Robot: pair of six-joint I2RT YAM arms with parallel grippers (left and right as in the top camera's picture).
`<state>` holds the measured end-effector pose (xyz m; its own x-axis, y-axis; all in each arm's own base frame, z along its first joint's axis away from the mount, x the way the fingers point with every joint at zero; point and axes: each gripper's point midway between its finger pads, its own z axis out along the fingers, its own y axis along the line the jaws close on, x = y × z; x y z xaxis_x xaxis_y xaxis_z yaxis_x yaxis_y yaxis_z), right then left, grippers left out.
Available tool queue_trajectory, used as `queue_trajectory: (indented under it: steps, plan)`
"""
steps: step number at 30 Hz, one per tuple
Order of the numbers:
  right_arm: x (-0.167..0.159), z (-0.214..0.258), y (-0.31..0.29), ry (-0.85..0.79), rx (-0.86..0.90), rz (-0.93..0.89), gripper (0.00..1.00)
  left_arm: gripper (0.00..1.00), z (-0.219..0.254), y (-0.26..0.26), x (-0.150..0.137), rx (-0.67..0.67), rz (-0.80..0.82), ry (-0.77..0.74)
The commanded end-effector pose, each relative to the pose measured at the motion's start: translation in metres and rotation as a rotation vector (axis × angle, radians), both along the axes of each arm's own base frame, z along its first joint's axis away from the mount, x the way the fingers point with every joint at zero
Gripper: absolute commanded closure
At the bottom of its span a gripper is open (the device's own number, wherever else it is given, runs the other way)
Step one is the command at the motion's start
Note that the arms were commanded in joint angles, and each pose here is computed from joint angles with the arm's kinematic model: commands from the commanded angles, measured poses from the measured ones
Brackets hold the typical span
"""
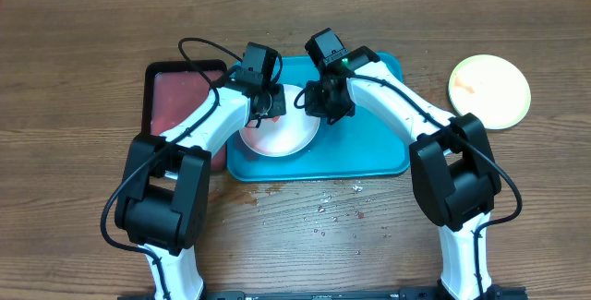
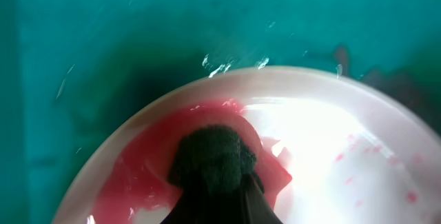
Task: Clean dirty plates on tray and stack at the side
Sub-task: 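Scrub the white plate with the sponge while right gripper holds the rim, then return the sponge to the black tray and tilt the plate up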
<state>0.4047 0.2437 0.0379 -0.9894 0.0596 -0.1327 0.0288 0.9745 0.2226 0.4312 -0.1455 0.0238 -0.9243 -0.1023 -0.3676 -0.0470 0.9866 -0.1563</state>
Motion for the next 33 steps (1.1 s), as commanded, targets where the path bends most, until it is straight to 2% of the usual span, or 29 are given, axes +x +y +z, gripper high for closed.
queue_trajectory:
  steps: [1, 9, 21, 28, 33]
  plan:
    - [0.019, 0.008, -0.021, -0.048, -0.029, -0.091, 0.96, 0.96, -0.005, 0.016, -0.002, 0.086, -0.021, 0.034]
    - [0.023, 0.008, -0.026, -0.051, -0.029, -0.105, 0.96, 0.96, 0.029, 0.024, 0.011, 0.159, -0.031, 0.026]
    - [0.026, 0.008, -0.038, -0.076, -0.093, -0.121, 0.96, 0.96, 0.117, -0.008, 0.037, 0.036, -0.088, -0.145]
    - [0.028, 0.028, -0.062, -0.098, -0.225, -0.143, 0.96, 0.96, 0.131, 0.049, 0.031, 0.051, 0.021, -0.107]
    - [0.038, 0.070, -0.077, -0.181, -0.308, -0.152, 0.96, 0.96, 0.134, 0.094, 0.020, 0.071, 0.083, -0.058]
